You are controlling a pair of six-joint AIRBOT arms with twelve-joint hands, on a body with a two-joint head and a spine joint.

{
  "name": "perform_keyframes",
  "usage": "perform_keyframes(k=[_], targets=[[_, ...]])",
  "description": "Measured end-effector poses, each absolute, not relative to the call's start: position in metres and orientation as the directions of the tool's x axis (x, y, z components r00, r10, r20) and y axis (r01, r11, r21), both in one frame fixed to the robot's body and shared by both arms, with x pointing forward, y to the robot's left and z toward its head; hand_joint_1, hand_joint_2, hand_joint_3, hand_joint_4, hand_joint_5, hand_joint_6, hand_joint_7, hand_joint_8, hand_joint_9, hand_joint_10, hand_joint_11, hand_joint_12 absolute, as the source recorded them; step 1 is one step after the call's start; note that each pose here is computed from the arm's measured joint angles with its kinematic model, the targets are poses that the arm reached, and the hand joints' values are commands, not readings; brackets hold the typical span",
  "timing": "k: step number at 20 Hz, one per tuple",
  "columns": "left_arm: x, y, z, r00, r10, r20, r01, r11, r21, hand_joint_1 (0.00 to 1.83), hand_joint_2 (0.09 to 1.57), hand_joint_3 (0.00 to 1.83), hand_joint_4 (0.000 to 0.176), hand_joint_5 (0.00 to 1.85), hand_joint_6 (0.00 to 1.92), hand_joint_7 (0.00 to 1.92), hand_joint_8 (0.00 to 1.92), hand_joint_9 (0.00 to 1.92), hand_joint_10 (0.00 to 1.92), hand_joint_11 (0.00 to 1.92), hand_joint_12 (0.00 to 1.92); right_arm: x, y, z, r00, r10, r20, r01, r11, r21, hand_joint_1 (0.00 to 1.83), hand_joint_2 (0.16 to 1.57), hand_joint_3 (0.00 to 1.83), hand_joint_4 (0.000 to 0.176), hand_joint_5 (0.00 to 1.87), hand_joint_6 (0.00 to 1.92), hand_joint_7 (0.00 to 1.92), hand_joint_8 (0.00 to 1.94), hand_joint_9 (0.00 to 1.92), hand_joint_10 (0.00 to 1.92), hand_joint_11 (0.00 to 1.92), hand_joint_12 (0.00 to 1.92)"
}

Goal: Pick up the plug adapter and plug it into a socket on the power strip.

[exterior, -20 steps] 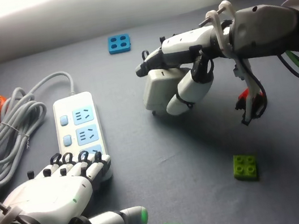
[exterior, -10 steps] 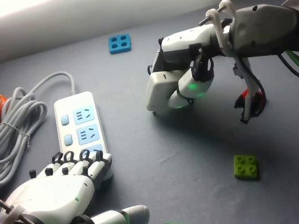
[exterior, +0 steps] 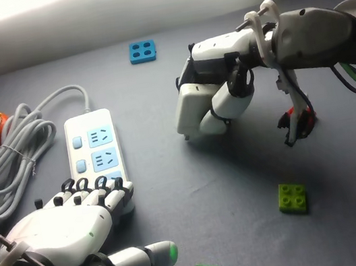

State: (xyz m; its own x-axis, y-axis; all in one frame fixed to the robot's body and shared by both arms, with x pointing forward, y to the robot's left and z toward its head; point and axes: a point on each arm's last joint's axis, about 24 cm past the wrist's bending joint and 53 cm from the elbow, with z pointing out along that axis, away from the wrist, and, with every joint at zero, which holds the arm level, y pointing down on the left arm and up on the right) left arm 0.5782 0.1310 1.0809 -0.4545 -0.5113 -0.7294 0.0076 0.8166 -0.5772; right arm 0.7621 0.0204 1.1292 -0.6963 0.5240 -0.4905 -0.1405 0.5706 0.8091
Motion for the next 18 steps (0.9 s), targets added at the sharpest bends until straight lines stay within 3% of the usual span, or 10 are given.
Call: perform_keyframes(k=[8,12,18], targets=[[0.578,0.131,1.081,-0.454,-0.512,-0.729,0.007,0.816,-0.578,0.00,1.19,0.00,0.000,0.05,0.00,0.07,0.00,0.06,0.00,0.03,0.03,0.761,0.015,1.167,-0.632,0.397,-0.666,-0.318,0.651,0.690,1.37,1.13,0.00,0.000,0.80,1.15,1.00,0.95,0.96,1.12,0.86,0.94],[0.578,0.131,1.081,-0.454,-0.512,-0.729,0.007,0.816,-0.578,0.00,1.19,0.00,0.000,0.05,0.00,0.08,0.00,0.07,0.00,0.03,0.04,0.759,0.033,1.205,-0.593,0.336,-0.732,-0.414,0.653,0.635,1.37,1.13,0.00,0.000,0.80,1.15,0.99,0.95,0.96,1.12,0.87,0.93],[0.579,0.131,1.082,-0.451,-0.511,-0.732,0.010,0.817,-0.577,0.00,1.19,0.00,0.000,0.04,0.00,0.08,0.00,0.06,0.00,0.01,0.05,0.760,0.072,1.219,-0.582,0.243,-0.776,-0.483,0.664,0.570,1.37,1.13,0.00,0.000,0.79,1.14,0.99,0.94,0.98,1.12,0.87,0.93]])
